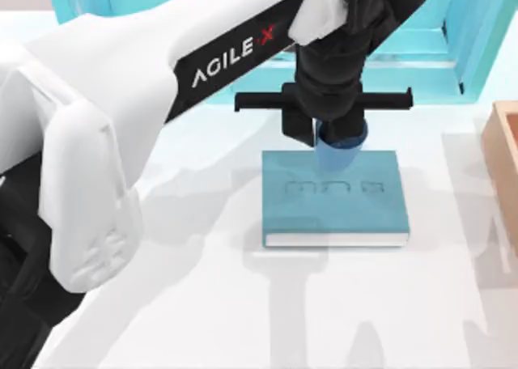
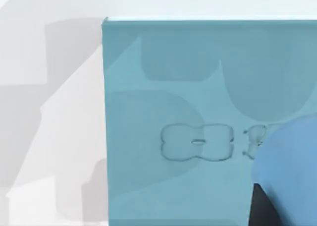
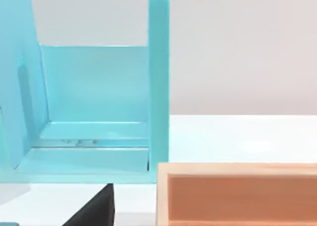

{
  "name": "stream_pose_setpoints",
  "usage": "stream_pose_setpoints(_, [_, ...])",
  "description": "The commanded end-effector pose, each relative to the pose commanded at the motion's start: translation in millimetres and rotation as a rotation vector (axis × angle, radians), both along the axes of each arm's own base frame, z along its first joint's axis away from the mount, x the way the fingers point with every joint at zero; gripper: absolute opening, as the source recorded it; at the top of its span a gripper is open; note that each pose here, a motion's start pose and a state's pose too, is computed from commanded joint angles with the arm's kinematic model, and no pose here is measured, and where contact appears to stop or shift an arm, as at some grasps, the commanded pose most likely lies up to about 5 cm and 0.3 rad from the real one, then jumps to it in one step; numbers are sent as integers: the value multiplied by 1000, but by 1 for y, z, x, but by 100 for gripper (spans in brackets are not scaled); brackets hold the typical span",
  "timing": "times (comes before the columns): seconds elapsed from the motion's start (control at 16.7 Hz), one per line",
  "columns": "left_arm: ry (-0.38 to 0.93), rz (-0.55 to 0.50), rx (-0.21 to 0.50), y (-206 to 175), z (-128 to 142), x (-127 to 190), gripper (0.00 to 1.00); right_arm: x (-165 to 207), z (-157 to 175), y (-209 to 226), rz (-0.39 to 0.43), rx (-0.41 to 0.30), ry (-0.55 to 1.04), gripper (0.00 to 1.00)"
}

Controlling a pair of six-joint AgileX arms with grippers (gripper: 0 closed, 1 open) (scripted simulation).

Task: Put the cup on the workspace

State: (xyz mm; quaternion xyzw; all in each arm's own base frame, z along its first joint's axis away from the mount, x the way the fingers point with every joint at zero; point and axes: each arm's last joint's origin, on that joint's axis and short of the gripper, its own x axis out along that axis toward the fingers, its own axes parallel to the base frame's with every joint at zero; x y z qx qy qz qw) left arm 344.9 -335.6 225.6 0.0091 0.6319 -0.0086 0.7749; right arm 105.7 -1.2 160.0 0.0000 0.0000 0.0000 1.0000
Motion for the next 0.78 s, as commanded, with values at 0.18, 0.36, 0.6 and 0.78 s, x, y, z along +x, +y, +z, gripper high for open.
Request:
stream_pose_setpoints(0.18, [2, -1, 1, 5, 0, 4, 0, 0, 0, 0, 0, 0, 0, 100])
stream_pose_setpoints(0.36, [27, -1, 12, 45, 3, 27, 0, 0, 0, 0, 0, 0, 0, 100])
stream_pose_setpoints(0.6, [79, 8, 20, 160, 10, 72, 0, 0, 0, 0, 0, 0, 0, 100])
stream_pose_setpoints(0.78, [116, 13, 9, 270, 14, 83, 0, 0, 0, 0, 0, 0, 0, 100])
